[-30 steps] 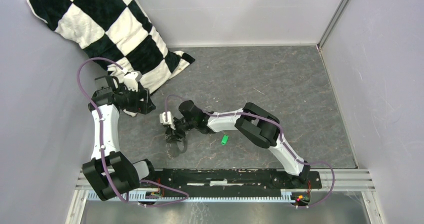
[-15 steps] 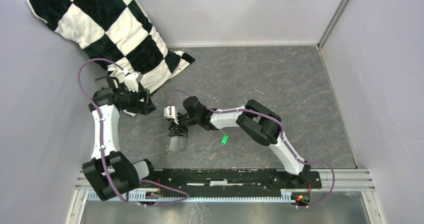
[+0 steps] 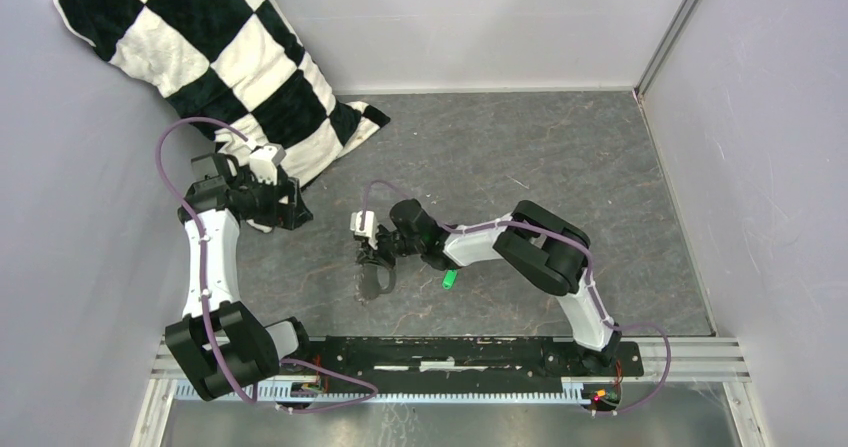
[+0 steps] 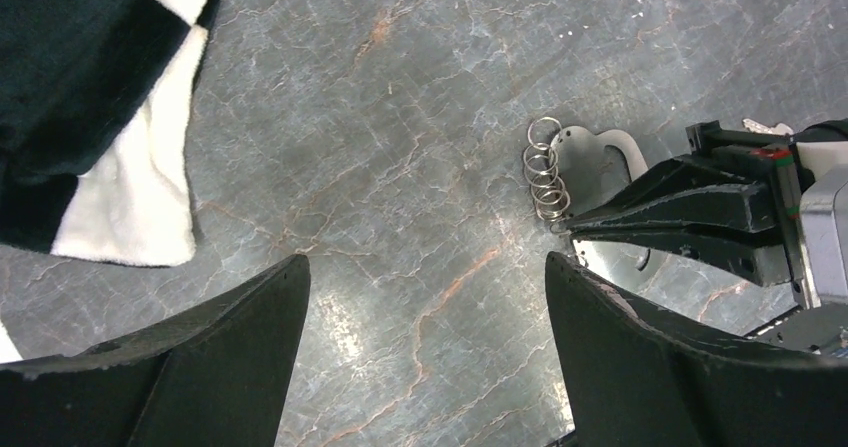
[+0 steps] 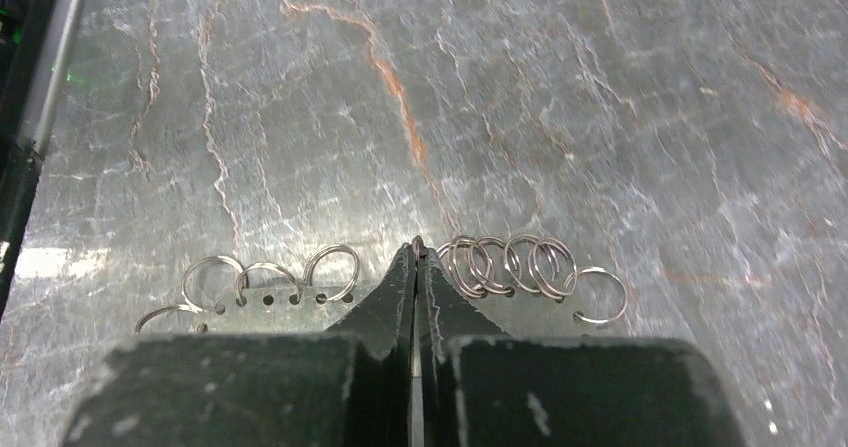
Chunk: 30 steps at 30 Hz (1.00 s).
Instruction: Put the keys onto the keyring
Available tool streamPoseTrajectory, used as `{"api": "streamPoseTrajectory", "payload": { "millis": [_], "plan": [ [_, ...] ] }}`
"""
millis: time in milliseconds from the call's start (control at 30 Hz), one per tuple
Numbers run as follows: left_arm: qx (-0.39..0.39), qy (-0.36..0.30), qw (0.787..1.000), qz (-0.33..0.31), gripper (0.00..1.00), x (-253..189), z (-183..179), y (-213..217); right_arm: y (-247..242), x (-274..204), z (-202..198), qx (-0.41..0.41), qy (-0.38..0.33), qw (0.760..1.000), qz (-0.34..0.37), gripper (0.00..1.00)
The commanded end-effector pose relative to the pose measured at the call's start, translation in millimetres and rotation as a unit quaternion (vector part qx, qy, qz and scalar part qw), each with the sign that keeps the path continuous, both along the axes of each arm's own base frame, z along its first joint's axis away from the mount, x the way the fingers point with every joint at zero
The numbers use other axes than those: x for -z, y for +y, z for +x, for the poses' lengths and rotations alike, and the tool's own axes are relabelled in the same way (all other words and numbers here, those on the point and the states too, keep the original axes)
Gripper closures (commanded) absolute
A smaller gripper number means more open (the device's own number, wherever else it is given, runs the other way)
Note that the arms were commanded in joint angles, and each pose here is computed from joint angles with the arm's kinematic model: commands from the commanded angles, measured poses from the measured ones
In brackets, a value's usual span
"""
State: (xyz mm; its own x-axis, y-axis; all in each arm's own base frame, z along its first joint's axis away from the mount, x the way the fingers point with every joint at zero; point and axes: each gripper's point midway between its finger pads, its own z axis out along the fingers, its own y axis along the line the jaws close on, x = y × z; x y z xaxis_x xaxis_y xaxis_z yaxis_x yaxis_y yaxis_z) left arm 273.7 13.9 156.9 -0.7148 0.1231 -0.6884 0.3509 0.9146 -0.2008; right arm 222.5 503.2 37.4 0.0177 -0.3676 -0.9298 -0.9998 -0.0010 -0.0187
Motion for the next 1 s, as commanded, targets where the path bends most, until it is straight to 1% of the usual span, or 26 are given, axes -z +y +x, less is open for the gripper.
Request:
{"api": "streamPoseTrajectory", "payload": {
  "millis": [0,100,167,267,400,500,567,700,767,833,967],
  "plan": [
    [0.027,-0.009,0.999,-0.019,0.09,1.2,-1.9,-9.3,-1.3,-50.6,12.1,0.03,-0.034,0.997,0.056,0.99],
    [0.069,0.0,0.997,-0.046,0.09,3.9,-14.2,-24.1,-4.3,-65.9,9.0,0.029,-0.035,0.997,0.068,0.99],
    [0.12,0.004,0.991,-0.067,0.1,3.5,-28.7,-38.2,-7.3,-76.6,5.7,0.026,-0.037,0.996,0.078,0.99],
    [0.2,0.005,0.975,-0.091,0.12,-1.4,-53.2,-57.9,-10.3,-92.8,-1.7,0.017,-0.031,0.995,0.093,0.99],
    [0.303,-0.024,0.946,-0.114,0.14,-17.4,-82.8,-78.2,-12.3,-120.0,-14.4,-0.007,-0.01,0.993,0.114,0.99],
    [0.338,-0.044,0.934,-0.105,0.18,-20.7,-86.6,-88.0,-16.4,-144.5,-23.7,-0.015,0.0,0.989,0.144,0.99],
    [0.367,-0.064,0.923,-0.098,0.2,-25.0,-90.0,-97.7,-19.7,-161.2,-31.5,-0.024,0.006,0.986,0.168,0.99],
    [0.404,-0.105,0.903,-0.101,0.39,-42.6,-95.6,-117.1,-24.4,-186.9,-46.3,-0.047,0.027,0.979,0.195,0.99],
    [0.415,-0.115,0.897,-0.101,0.47,-47.6,-97.6,-122.6,-27.3,-197.2,-52.0,-0.055,0.032,0.976,0.208,0.99],
    [0.418,-0.117,0.895,-0.102,0.49,-50.6,-95.9,-123.8,-31.2,-204.6,-57.3,-0.058,0.033,0.973,0.22,0.99],
    [0.407,-0.111,0.899,-0.121,0.49,-60.8,-88.4,-126.4,-34.4,-207.1,-64.1,-0.064,0.034,0.972,0.222,0.99]
  ]
}}
